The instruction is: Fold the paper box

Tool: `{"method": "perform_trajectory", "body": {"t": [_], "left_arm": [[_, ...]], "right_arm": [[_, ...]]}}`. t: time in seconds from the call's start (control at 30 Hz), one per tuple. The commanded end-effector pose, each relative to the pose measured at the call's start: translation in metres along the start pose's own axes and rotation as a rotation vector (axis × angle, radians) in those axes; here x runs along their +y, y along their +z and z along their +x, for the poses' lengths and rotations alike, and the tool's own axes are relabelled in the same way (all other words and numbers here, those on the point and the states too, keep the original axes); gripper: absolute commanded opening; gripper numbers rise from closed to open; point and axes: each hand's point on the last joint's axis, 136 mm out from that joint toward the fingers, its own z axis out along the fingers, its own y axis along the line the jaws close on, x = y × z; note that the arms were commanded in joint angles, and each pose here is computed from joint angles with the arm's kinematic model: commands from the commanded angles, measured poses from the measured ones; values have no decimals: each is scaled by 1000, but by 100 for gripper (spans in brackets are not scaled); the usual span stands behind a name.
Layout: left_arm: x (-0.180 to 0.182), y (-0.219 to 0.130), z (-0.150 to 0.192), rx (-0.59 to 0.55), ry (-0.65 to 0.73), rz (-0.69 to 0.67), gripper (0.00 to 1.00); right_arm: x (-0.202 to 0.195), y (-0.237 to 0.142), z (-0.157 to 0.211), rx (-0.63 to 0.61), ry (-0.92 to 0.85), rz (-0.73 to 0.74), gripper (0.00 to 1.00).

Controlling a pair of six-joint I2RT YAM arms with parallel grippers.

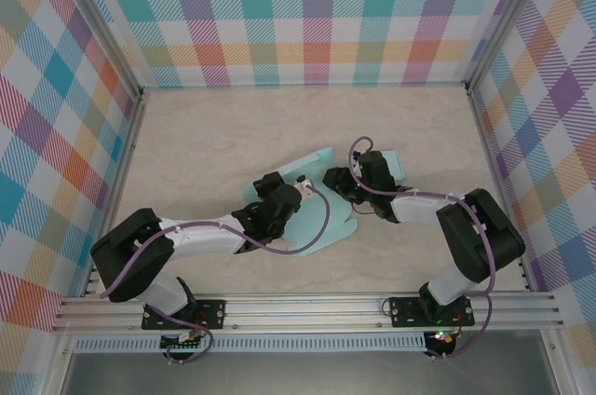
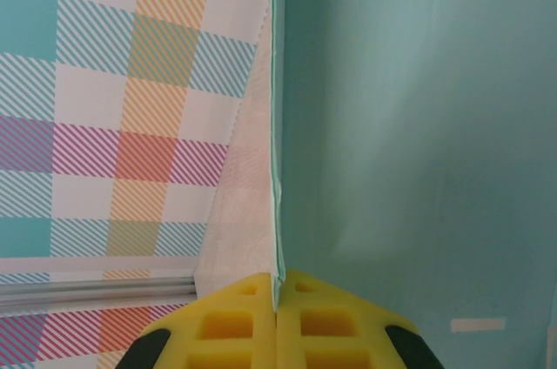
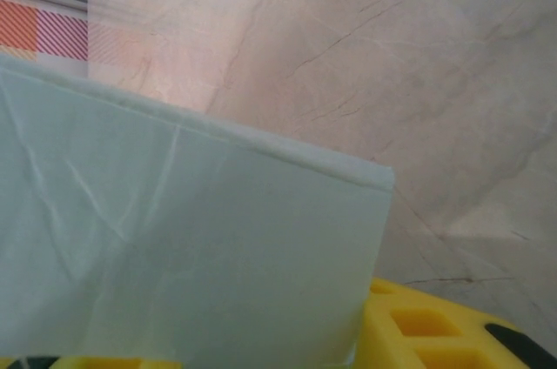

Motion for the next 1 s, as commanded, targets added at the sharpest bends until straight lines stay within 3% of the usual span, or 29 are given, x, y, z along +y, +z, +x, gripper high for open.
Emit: {"method": "perform_trajectory", "body": {"t": [0.0, 0.4, 0.73, 0.97], "left_arm": [[1, 0, -19, -45, -15, -5, 2], [-12, 10, -16, -49, 138, -84, 2], [-23, 7, -23, -42, 263, -150, 1], [-34, -15, -34, -75, 308, -166, 0]], "right_arm": [[27, 7, 2, 2, -17, -117, 51], [-32, -8, -2, -24, 5, 70, 55], [-45, -64, -13, -70, -39, 111, 60], [-45, -110, -56, -173, -82, 149, 48]]}}
